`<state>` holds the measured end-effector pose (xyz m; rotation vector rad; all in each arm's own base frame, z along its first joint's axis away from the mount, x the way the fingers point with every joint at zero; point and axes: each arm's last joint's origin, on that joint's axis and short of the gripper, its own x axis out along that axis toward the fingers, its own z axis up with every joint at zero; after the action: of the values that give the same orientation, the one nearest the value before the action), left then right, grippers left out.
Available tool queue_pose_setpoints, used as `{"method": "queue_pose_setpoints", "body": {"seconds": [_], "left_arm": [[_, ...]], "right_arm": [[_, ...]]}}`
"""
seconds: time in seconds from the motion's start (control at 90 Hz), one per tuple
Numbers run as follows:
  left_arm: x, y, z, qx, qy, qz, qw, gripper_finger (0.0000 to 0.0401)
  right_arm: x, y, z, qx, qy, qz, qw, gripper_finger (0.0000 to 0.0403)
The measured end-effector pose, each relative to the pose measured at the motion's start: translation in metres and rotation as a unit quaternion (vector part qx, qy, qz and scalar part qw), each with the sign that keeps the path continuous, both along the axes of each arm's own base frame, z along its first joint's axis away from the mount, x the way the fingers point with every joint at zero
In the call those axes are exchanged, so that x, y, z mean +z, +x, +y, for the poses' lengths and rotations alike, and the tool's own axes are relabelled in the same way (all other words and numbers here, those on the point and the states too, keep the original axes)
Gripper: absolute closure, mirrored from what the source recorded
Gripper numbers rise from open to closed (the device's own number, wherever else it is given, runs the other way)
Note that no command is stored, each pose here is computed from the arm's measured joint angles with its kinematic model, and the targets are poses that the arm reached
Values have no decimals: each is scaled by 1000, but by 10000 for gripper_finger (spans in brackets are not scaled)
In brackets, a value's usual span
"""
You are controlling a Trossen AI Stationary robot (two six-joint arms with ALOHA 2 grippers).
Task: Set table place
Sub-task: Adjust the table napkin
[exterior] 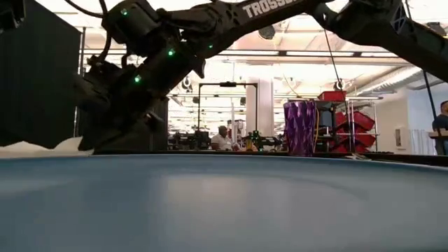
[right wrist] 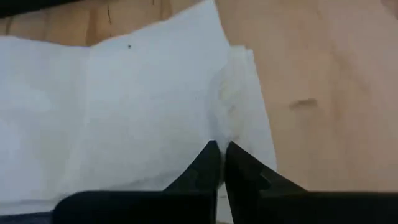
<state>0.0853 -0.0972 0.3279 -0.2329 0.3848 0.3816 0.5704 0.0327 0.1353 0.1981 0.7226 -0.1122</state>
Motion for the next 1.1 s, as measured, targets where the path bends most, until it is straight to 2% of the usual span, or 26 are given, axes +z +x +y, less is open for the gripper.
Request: {"method": "queue_pose_setpoints", "body": {"seconds": [0.1, 0.2, 0.3, 0.422, 0.478, 0.656, 0.778, 0.867, 0.989, 1.1], "left_arm": [[-8, 7, -17, -28, -58, 48, 997, 218], [-21, 16, -39, -60, -112, 110, 986, 218], [-36, 24, -59, -74, -146, 173, 971, 219], [-57, 28, -76, -56, -169, 270, 946, 219], [-66, 30, -82, -42, -169, 298, 939, 219], [-91, 39, -96, -19, -117, 336, 934, 219], [-107, 42, -93, 22, -61, 401, 914, 219], [-109, 37, -87, 63, -29, 417, 906, 219], [-115, 32, -84, 74, -39, 426, 901, 219], [-133, 27, -85, 66, -74, 436, 894, 219]], "right_arm": [[0, 0, -2, 0, -1, 2, 1000, 403], [-1, -1, -8, -5, -2, 7, 1000, 403], [-2, -1, -18, -14, -2, 16, 1000, 403], [-3, -2, -27, -20, -5, 21, 1000, 403], [-3, -2, -30, -21, -3, 22, 1000, 403], [-3, -2, -32, -22, -3, 23, 999, 403], [-3, -2, -31, -13, 3, 24, 1000, 403], [-3, -2, -30, -10, 5, 24, 1000, 403], [-3, -2, -29, -9, 5, 24, 1000, 403], [-3, -2, -28, -9, 5, 25, 1000, 403]]}}
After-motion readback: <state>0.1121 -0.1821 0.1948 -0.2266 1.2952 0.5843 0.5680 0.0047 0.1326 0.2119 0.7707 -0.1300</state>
